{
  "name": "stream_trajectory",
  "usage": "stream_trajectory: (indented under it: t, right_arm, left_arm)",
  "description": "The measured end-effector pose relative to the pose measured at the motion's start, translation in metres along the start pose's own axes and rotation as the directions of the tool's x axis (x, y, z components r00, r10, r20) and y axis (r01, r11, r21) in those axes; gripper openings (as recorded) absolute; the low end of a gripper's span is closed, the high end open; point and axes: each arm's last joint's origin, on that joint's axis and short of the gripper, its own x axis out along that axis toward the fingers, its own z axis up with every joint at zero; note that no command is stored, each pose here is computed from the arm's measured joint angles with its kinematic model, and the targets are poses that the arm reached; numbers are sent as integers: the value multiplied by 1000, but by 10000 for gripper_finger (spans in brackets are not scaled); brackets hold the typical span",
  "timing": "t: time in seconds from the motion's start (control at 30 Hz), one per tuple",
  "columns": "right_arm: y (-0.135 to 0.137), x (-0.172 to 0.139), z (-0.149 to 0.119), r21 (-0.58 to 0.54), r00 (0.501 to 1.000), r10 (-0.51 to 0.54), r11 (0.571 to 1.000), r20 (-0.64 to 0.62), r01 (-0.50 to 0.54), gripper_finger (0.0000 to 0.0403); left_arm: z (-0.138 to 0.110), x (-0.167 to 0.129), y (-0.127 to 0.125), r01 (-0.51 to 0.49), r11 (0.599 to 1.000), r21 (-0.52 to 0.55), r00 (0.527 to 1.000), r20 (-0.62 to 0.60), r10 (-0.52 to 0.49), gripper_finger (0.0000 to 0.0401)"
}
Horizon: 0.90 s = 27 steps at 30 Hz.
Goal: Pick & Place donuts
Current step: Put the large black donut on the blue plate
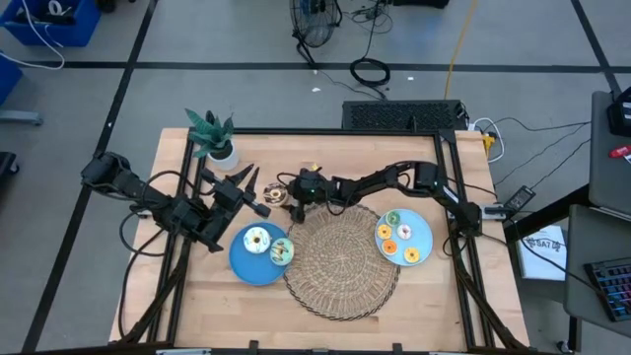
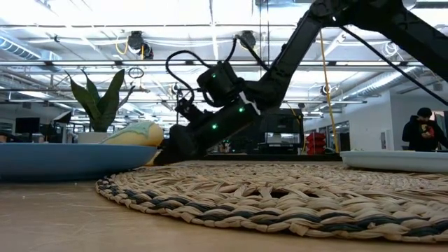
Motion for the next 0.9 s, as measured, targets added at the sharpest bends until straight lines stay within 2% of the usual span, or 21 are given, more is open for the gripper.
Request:
stream_trajectory:
  t: [0.2,0.37,0.63,0.9]
  right_arm:
    - [0,0,1,-15,1000,-22,1000,5,22,310]
    - [-1,0,5,-14,999,-18,1000,42,19,285]
    - [0,0,7,-38,998,-15,999,63,18,221]
    - [0,0,8,-41,997,-15,999,71,18,136]
  left_arm:
    - [0,0,0,-2,1000,1,1000,-3,2,65]
    - [0,2,0,-10,1000,2,1000,-4,10,65]
    - [0,3,1,-15,1000,2,1000,-7,15,65]
    - [-1,3,1,-17,1000,1,1000,-9,17,65]
